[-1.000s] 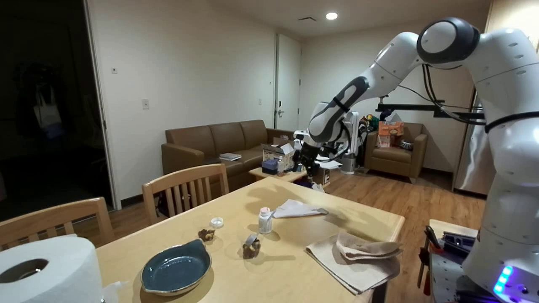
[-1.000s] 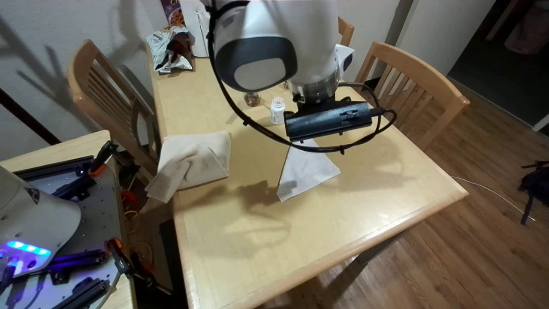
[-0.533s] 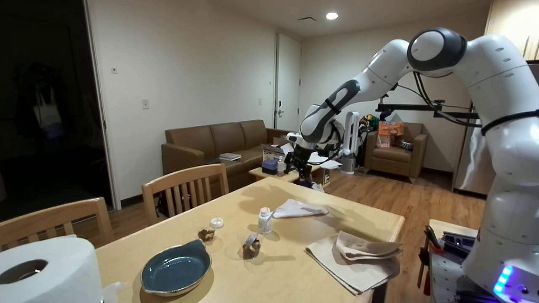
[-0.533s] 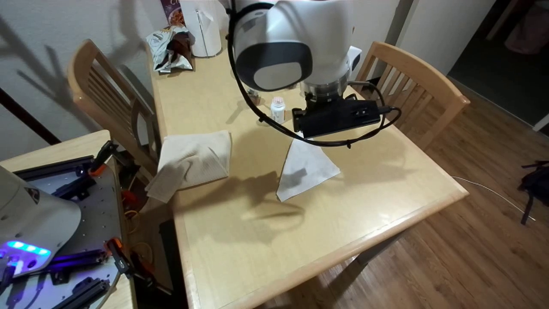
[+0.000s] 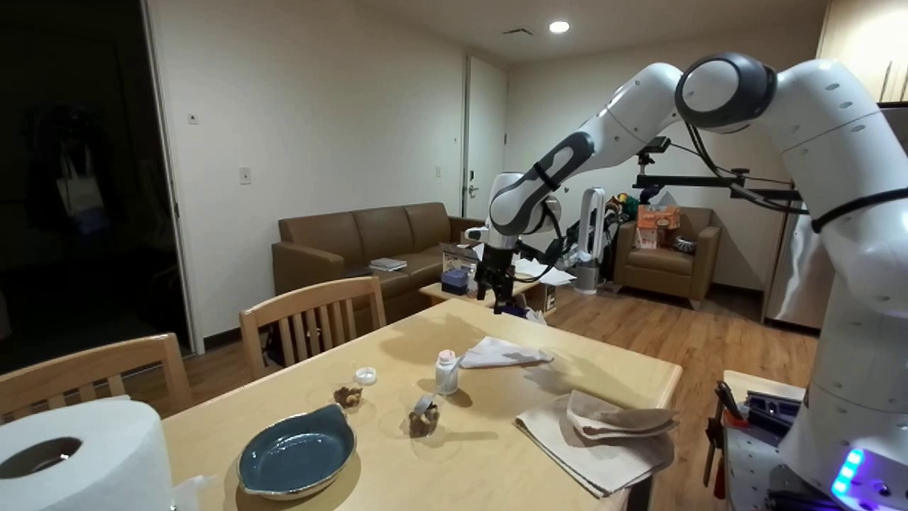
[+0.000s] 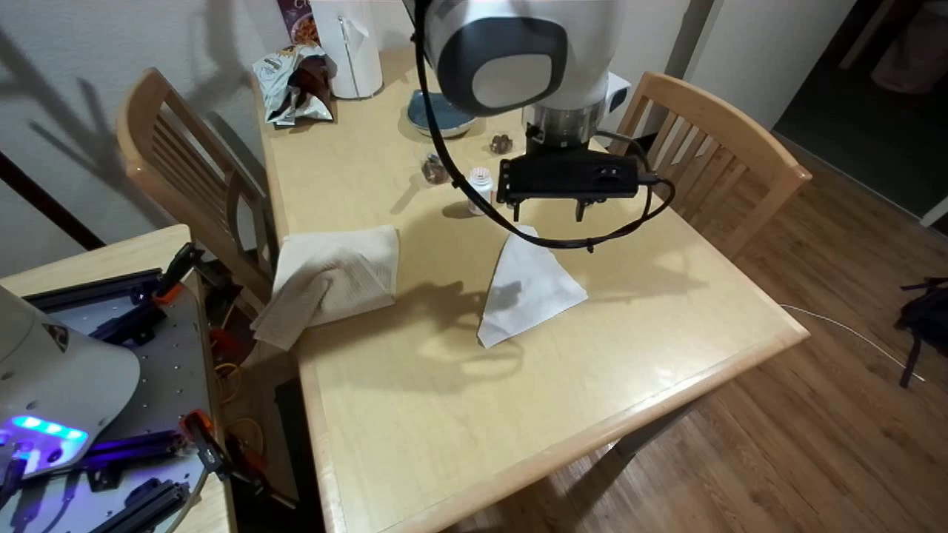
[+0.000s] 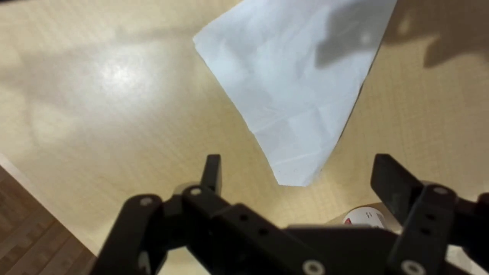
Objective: Unfold tissue square on the right side of the table
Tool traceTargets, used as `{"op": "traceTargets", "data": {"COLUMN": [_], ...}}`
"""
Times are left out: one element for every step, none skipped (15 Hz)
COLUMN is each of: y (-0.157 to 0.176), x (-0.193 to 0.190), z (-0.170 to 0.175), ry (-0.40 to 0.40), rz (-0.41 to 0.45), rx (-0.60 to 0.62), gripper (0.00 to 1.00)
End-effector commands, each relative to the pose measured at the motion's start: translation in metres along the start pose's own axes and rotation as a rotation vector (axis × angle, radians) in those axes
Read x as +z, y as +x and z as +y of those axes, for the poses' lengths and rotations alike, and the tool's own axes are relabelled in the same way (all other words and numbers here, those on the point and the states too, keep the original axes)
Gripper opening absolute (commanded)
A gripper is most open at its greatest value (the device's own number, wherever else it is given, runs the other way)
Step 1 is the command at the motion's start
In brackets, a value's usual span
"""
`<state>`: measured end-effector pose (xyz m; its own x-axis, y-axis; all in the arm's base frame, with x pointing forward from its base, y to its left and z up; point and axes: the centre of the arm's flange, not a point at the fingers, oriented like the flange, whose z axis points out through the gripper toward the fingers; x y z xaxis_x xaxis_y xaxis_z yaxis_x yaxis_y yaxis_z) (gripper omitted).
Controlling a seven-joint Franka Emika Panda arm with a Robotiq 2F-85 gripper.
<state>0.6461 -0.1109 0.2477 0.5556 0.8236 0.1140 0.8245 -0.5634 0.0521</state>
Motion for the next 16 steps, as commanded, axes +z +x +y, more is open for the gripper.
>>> {"op": "traceTargets", "data": {"y": [0.009,0.005,-0.002,-0.007,-0.011,-0.015,-0.017,-0.02,-0.021,-0.022,-0.023,-0.022,-0.023,-0.023,-0.023,-0.022], "x": [-0.004,-0.005,-0.007,-0.008,-0.008,-0.008,-0.008,-0.009,-0.009,-0.009,-0.009,-0.008,-0.009,-0.008,-0.008,-0.008], "z": [0.031,0.035,0.039,0.042,0.044,0.048,0.051,0.054,0.056,0.059,0.061,0.063,0.05,0.05,0.05,0.05], "ry": [0.049,0.057,0.068,0.077,0.092,0.095,0.102,0.095,0.103,0.09,0.082,0.081,0.079,0.079,0.08,0.08], "rz": [-0.048,-0.06,-0.07,-0.083,-0.092,-0.1,-0.097,-0.119,-0.121,-0.131,-0.135,-0.131,-0.118,-0.118,-0.118,-0.118], "rx": [0.116,0.145,0.172,0.197,0.214,0.214,0.203,0.2,0.188,0.175,0.15,0.147,0.172,0.171,0.17,0.17], "gripper": [1.0,1.0,1.0,1.0,1.0,1.0,1.0,1.0,1.0,1.0,1.0,1.0,1.0,1.0,1.0,1.0]}}
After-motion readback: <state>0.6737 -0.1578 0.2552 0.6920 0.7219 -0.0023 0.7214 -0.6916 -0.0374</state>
